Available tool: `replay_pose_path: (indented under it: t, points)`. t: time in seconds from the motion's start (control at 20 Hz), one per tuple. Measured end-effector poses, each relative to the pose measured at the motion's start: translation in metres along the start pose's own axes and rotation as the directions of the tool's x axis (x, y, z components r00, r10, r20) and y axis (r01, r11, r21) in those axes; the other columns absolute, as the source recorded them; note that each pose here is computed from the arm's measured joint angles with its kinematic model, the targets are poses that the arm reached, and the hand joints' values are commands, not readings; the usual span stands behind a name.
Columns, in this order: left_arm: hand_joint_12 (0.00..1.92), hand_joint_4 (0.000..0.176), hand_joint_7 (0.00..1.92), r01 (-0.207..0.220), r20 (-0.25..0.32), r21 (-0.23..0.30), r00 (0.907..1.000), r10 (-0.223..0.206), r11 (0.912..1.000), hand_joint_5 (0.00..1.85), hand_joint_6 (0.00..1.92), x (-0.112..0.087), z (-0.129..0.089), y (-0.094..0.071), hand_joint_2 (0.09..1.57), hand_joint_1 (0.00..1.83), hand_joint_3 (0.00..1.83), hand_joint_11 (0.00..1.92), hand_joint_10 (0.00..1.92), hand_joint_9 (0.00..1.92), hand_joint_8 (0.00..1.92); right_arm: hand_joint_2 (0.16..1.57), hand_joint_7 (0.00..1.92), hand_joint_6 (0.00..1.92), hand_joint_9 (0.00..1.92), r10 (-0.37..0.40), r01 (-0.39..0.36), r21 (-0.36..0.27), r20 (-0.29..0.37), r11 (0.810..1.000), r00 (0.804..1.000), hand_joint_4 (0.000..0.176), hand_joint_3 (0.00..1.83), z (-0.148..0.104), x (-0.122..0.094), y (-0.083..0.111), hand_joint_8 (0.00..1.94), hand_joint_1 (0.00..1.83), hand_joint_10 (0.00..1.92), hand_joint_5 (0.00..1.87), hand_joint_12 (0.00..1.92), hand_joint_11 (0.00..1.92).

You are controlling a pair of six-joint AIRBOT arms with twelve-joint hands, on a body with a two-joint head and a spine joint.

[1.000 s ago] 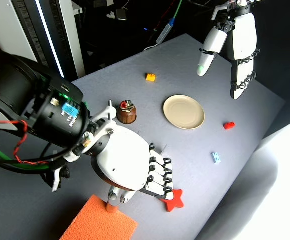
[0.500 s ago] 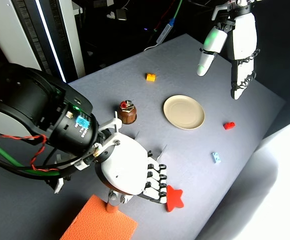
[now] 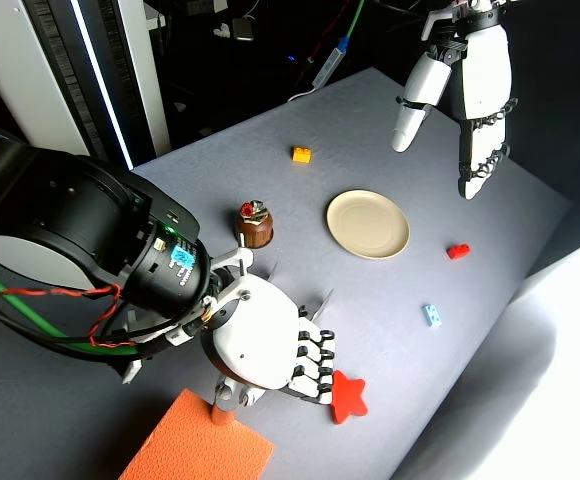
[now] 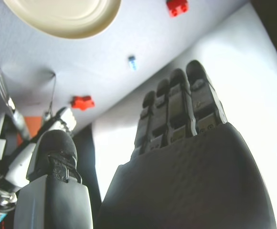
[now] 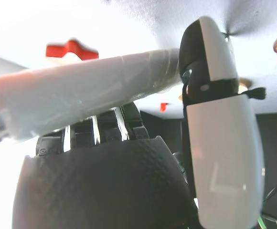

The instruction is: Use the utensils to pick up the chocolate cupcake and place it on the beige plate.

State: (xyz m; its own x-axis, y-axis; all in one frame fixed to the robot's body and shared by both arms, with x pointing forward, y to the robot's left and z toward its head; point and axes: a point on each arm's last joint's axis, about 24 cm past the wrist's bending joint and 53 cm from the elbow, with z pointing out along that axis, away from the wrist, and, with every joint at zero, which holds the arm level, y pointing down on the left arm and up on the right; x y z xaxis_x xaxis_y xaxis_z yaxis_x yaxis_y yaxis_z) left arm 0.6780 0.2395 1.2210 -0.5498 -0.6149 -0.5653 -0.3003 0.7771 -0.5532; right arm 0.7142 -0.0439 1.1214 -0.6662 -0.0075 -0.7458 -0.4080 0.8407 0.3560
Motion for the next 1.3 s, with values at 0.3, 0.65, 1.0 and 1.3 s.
replay_pose_path:
  t: [0.3, 0.65, 1.0, 1.3]
  points:
    - [0.25, 0.000, 0.07, 0.008, 0.001, -0.003, 1.0000, -0.008, 1.0000, 0.07, 0.01, 0.000, 0.000, 0.001, 1.13, 0.29, 0.00, 0.00, 0.00, 0.11, 0.00, 1.05, 0.00, 0.00, 0.00, 0.051, -0.051, -0.006, -0.020, 0.999, 0.999, 0.000, 0.00, 0.004, 0.001, 0.000, 0.00, 0.84, 0.00, 0.00, 0.00, 0.00]
    - [0.25, 0.000, 0.08, 0.010, 0.001, -0.007, 0.9999, -0.010, 0.9999, 0.09, 0.00, -0.001, 0.000, 0.002, 1.13, 0.30, 0.00, 0.00, 0.01, 0.11, 0.00, 1.03, 0.00, 0.00, 0.00, 0.054, -0.054, -0.002, -0.028, 0.999, 0.998, 0.000, 0.00, 0.007, 0.002, -0.001, 0.00, 0.92, 0.00, 0.00, 0.00, 0.00]
    - [0.24, 0.000, 0.07, 0.014, -0.001, -0.010, 0.9999, -0.014, 0.9999, 0.07, 0.00, -0.001, 0.000, 0.003, 1.13, 0.28, 0.00, 0.00, 0.00, 0.11, 0.00, 1.06, 0.00, 0.00, 0.05, 0.054, -0.054, 0.000, -0.020, 0.999, 0.998, 0.000, 0.00, 0.012, 0.004, -0.004, 0.00, 0.93, 0.00, 0.03, 0.29, 0.02]
    - [0.21, 0.000, 0.07, 0.015, -0.001, -0.013, 0.9999, -0.015, 0.9998, 0.05, 0.00, -0.001, 0.000, 0.004, 1.15, 0.26, 0.00, 0.00, 0.00, 0.10, 0.00, 1.07, 0.06, 0.01, 0.11, 0.053, -0.054, -0.003, -0.013, 0.999, 0.998, 0.000, 0.00, 0.012, 0.002, -0.004, 0.00, 0.95, 0.01, 0.09, 0.49, 0.00]
